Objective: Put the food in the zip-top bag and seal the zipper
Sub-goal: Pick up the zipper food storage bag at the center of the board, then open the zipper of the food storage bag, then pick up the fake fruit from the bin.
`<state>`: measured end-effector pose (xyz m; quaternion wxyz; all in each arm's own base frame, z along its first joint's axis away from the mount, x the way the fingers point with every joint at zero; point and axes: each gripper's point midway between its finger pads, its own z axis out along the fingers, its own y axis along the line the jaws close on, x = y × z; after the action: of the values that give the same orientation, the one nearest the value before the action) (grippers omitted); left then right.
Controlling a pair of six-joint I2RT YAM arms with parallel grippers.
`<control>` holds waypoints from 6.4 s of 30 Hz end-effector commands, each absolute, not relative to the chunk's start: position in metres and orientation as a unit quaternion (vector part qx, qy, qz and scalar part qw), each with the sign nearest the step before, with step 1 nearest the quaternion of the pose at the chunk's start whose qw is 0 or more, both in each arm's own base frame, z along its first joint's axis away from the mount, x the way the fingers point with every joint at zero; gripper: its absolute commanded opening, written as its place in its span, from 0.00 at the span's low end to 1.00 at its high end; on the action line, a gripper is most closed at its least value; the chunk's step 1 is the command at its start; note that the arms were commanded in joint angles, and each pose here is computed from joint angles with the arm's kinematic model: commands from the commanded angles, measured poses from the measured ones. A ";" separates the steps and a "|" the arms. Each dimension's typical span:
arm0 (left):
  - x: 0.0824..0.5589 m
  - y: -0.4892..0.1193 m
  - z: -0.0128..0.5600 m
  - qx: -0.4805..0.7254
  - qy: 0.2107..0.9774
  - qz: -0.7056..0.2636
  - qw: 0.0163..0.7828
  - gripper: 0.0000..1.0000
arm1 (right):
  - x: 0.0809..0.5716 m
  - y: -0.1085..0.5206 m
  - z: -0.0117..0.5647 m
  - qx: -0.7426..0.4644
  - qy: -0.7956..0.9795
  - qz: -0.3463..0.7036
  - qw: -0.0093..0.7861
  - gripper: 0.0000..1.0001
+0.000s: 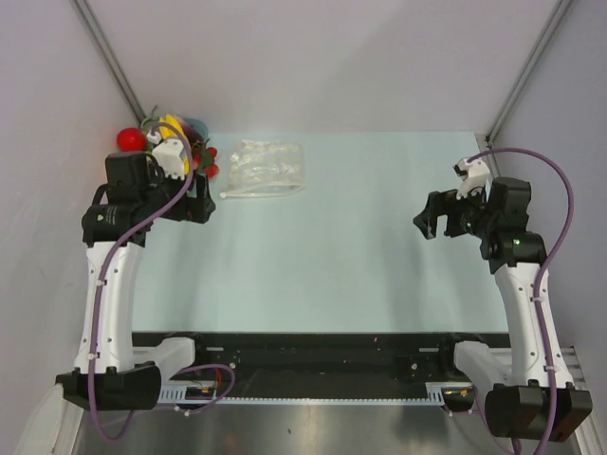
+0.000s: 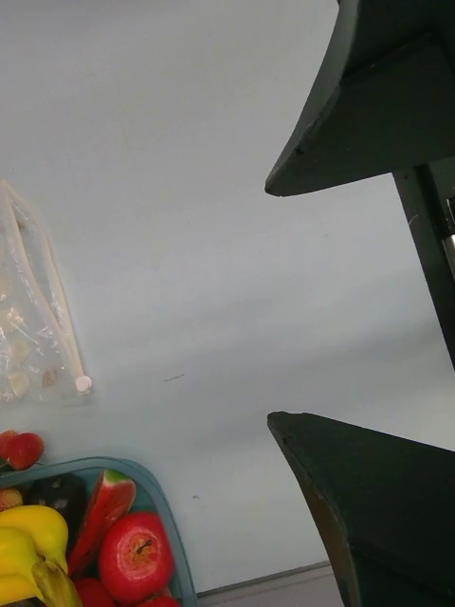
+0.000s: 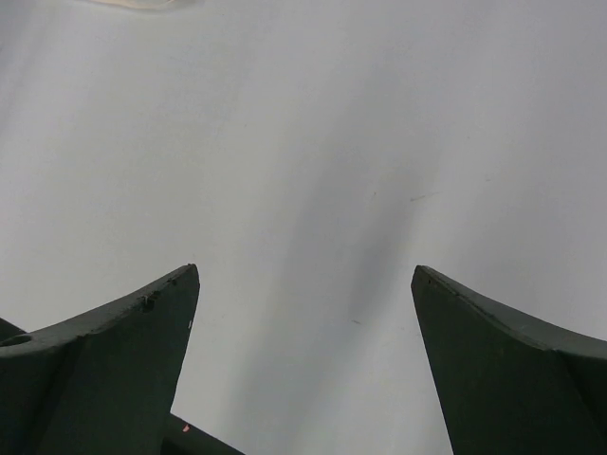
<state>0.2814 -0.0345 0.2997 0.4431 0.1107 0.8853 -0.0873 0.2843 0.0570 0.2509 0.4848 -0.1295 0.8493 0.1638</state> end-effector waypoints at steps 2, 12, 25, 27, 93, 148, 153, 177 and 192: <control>0.299 -0.020 0.299 0.084 0.884 -0.051 0.457 1.00 | 0.295 0.058 0.258 -0.112 0.838 0.171 0.506 1.00; 0.339 -0.010 0.305 0.196 0.820 0.035 0.536 1.00 | 0.305 0.060 0.252 -0.126 0.832 0.197 0.503 1.00; 0.424 -0.088 0.201 0.487 0.672 0.092 0.550 0.99 | 0.325 0.061 0.259 -0.107 0.814 0.207 0.531 1.00; 0.441 -0.093 0.185 0.496 0.666 0.099 0.548 0.98 | 0.327 0.064 0.264 -0.112 0.805 0.216 0.542 1.00; 0.369 -0.237 0.273 -0.247 0.859 -0.314 0.319 0.00 | 0.324 0.128 0.372 -0.085 0.741 0.349 0.568 1.00; 0.360 -0.187 0.209 -0.068 0.927 -0.190 0.317 0.08 | 0.357 0.194 0.250 -0.152 0.858 0.251 0.422 0.00; 0.355 -0.211 0.186 0.007 0.936 -0.221 0.276 0.15 | 0.326 0.191 0.249 -0.151 0.858 0.264 0.414 0.00; 0.369 -0.205 0.250 0.161 0.848 -0.369 0.344 1.00 | 0.346 0.238 0.204 -0.102 0.874 0.281 0.382 0.00; 0.496 0.074 0.351 0.165 0.793 -0.095 0.579 0.93 | 0.357 0.245 0.206 -0.105 0.871 0.283 0.387 0.00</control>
<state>0.4828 0.0724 0.3391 0.5758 -0.0065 0.7979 -0.1781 0.3425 0.2374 0.1800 0.3515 -0.0975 0.8895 0.2752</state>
